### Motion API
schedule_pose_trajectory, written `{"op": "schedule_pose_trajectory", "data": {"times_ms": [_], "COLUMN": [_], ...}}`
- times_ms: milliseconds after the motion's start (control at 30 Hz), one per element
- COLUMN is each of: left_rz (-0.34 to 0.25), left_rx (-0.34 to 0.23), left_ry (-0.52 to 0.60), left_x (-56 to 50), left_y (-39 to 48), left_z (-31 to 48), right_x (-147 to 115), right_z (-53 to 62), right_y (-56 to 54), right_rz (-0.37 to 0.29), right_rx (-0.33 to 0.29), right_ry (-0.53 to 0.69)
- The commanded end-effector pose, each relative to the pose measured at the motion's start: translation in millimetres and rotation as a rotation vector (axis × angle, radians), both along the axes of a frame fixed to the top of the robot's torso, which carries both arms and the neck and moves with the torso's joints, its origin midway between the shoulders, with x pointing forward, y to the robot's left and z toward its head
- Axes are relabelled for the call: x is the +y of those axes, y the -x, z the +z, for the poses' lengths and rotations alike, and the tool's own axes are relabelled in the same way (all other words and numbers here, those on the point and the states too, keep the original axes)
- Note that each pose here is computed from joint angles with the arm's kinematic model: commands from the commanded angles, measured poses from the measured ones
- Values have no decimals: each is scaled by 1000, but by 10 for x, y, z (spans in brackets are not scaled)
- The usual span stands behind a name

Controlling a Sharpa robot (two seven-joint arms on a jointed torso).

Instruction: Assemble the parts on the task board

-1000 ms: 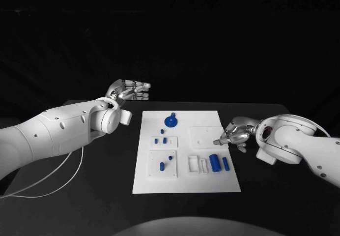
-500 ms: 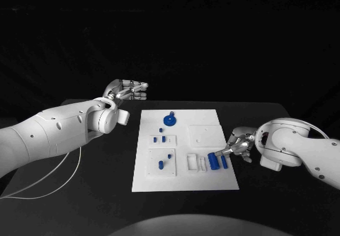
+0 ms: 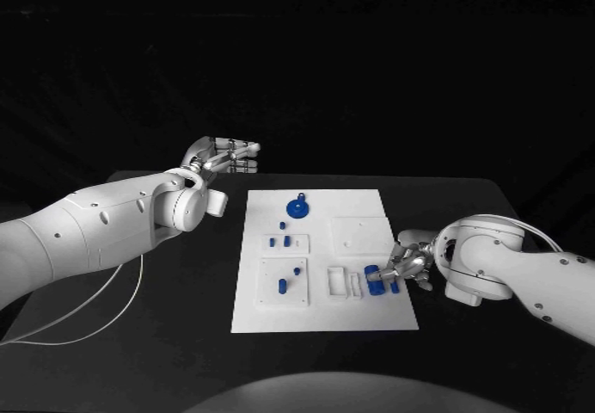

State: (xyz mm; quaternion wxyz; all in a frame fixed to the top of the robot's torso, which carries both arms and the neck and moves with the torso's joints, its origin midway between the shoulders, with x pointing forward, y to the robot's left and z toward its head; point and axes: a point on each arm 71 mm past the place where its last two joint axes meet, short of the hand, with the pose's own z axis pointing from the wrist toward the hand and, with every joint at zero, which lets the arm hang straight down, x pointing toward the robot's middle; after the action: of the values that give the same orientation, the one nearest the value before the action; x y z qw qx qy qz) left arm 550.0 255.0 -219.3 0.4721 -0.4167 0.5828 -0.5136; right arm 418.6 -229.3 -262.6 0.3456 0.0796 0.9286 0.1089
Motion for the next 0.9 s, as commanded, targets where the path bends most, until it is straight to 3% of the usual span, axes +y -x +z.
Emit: {"op": "schedule_pose_trajectory", "data": {"times_ms": [33,533,900], "left_rz": [-17,-25,-39], "left_rx": [1,7,15], "left_ry": [15,15,19], "left_x": [-34,-51,-55], "left_y": [6,9,10], "left_z": [-1,-5,-11], "right_x": [-11,65,130], "right_z": [-25,-203,-343], "right_y": [-20,-41,-1], "right_rz": [-5,-3,7], "right_rx": [-33,-28,21], "right_ry": [58,83,92]}}
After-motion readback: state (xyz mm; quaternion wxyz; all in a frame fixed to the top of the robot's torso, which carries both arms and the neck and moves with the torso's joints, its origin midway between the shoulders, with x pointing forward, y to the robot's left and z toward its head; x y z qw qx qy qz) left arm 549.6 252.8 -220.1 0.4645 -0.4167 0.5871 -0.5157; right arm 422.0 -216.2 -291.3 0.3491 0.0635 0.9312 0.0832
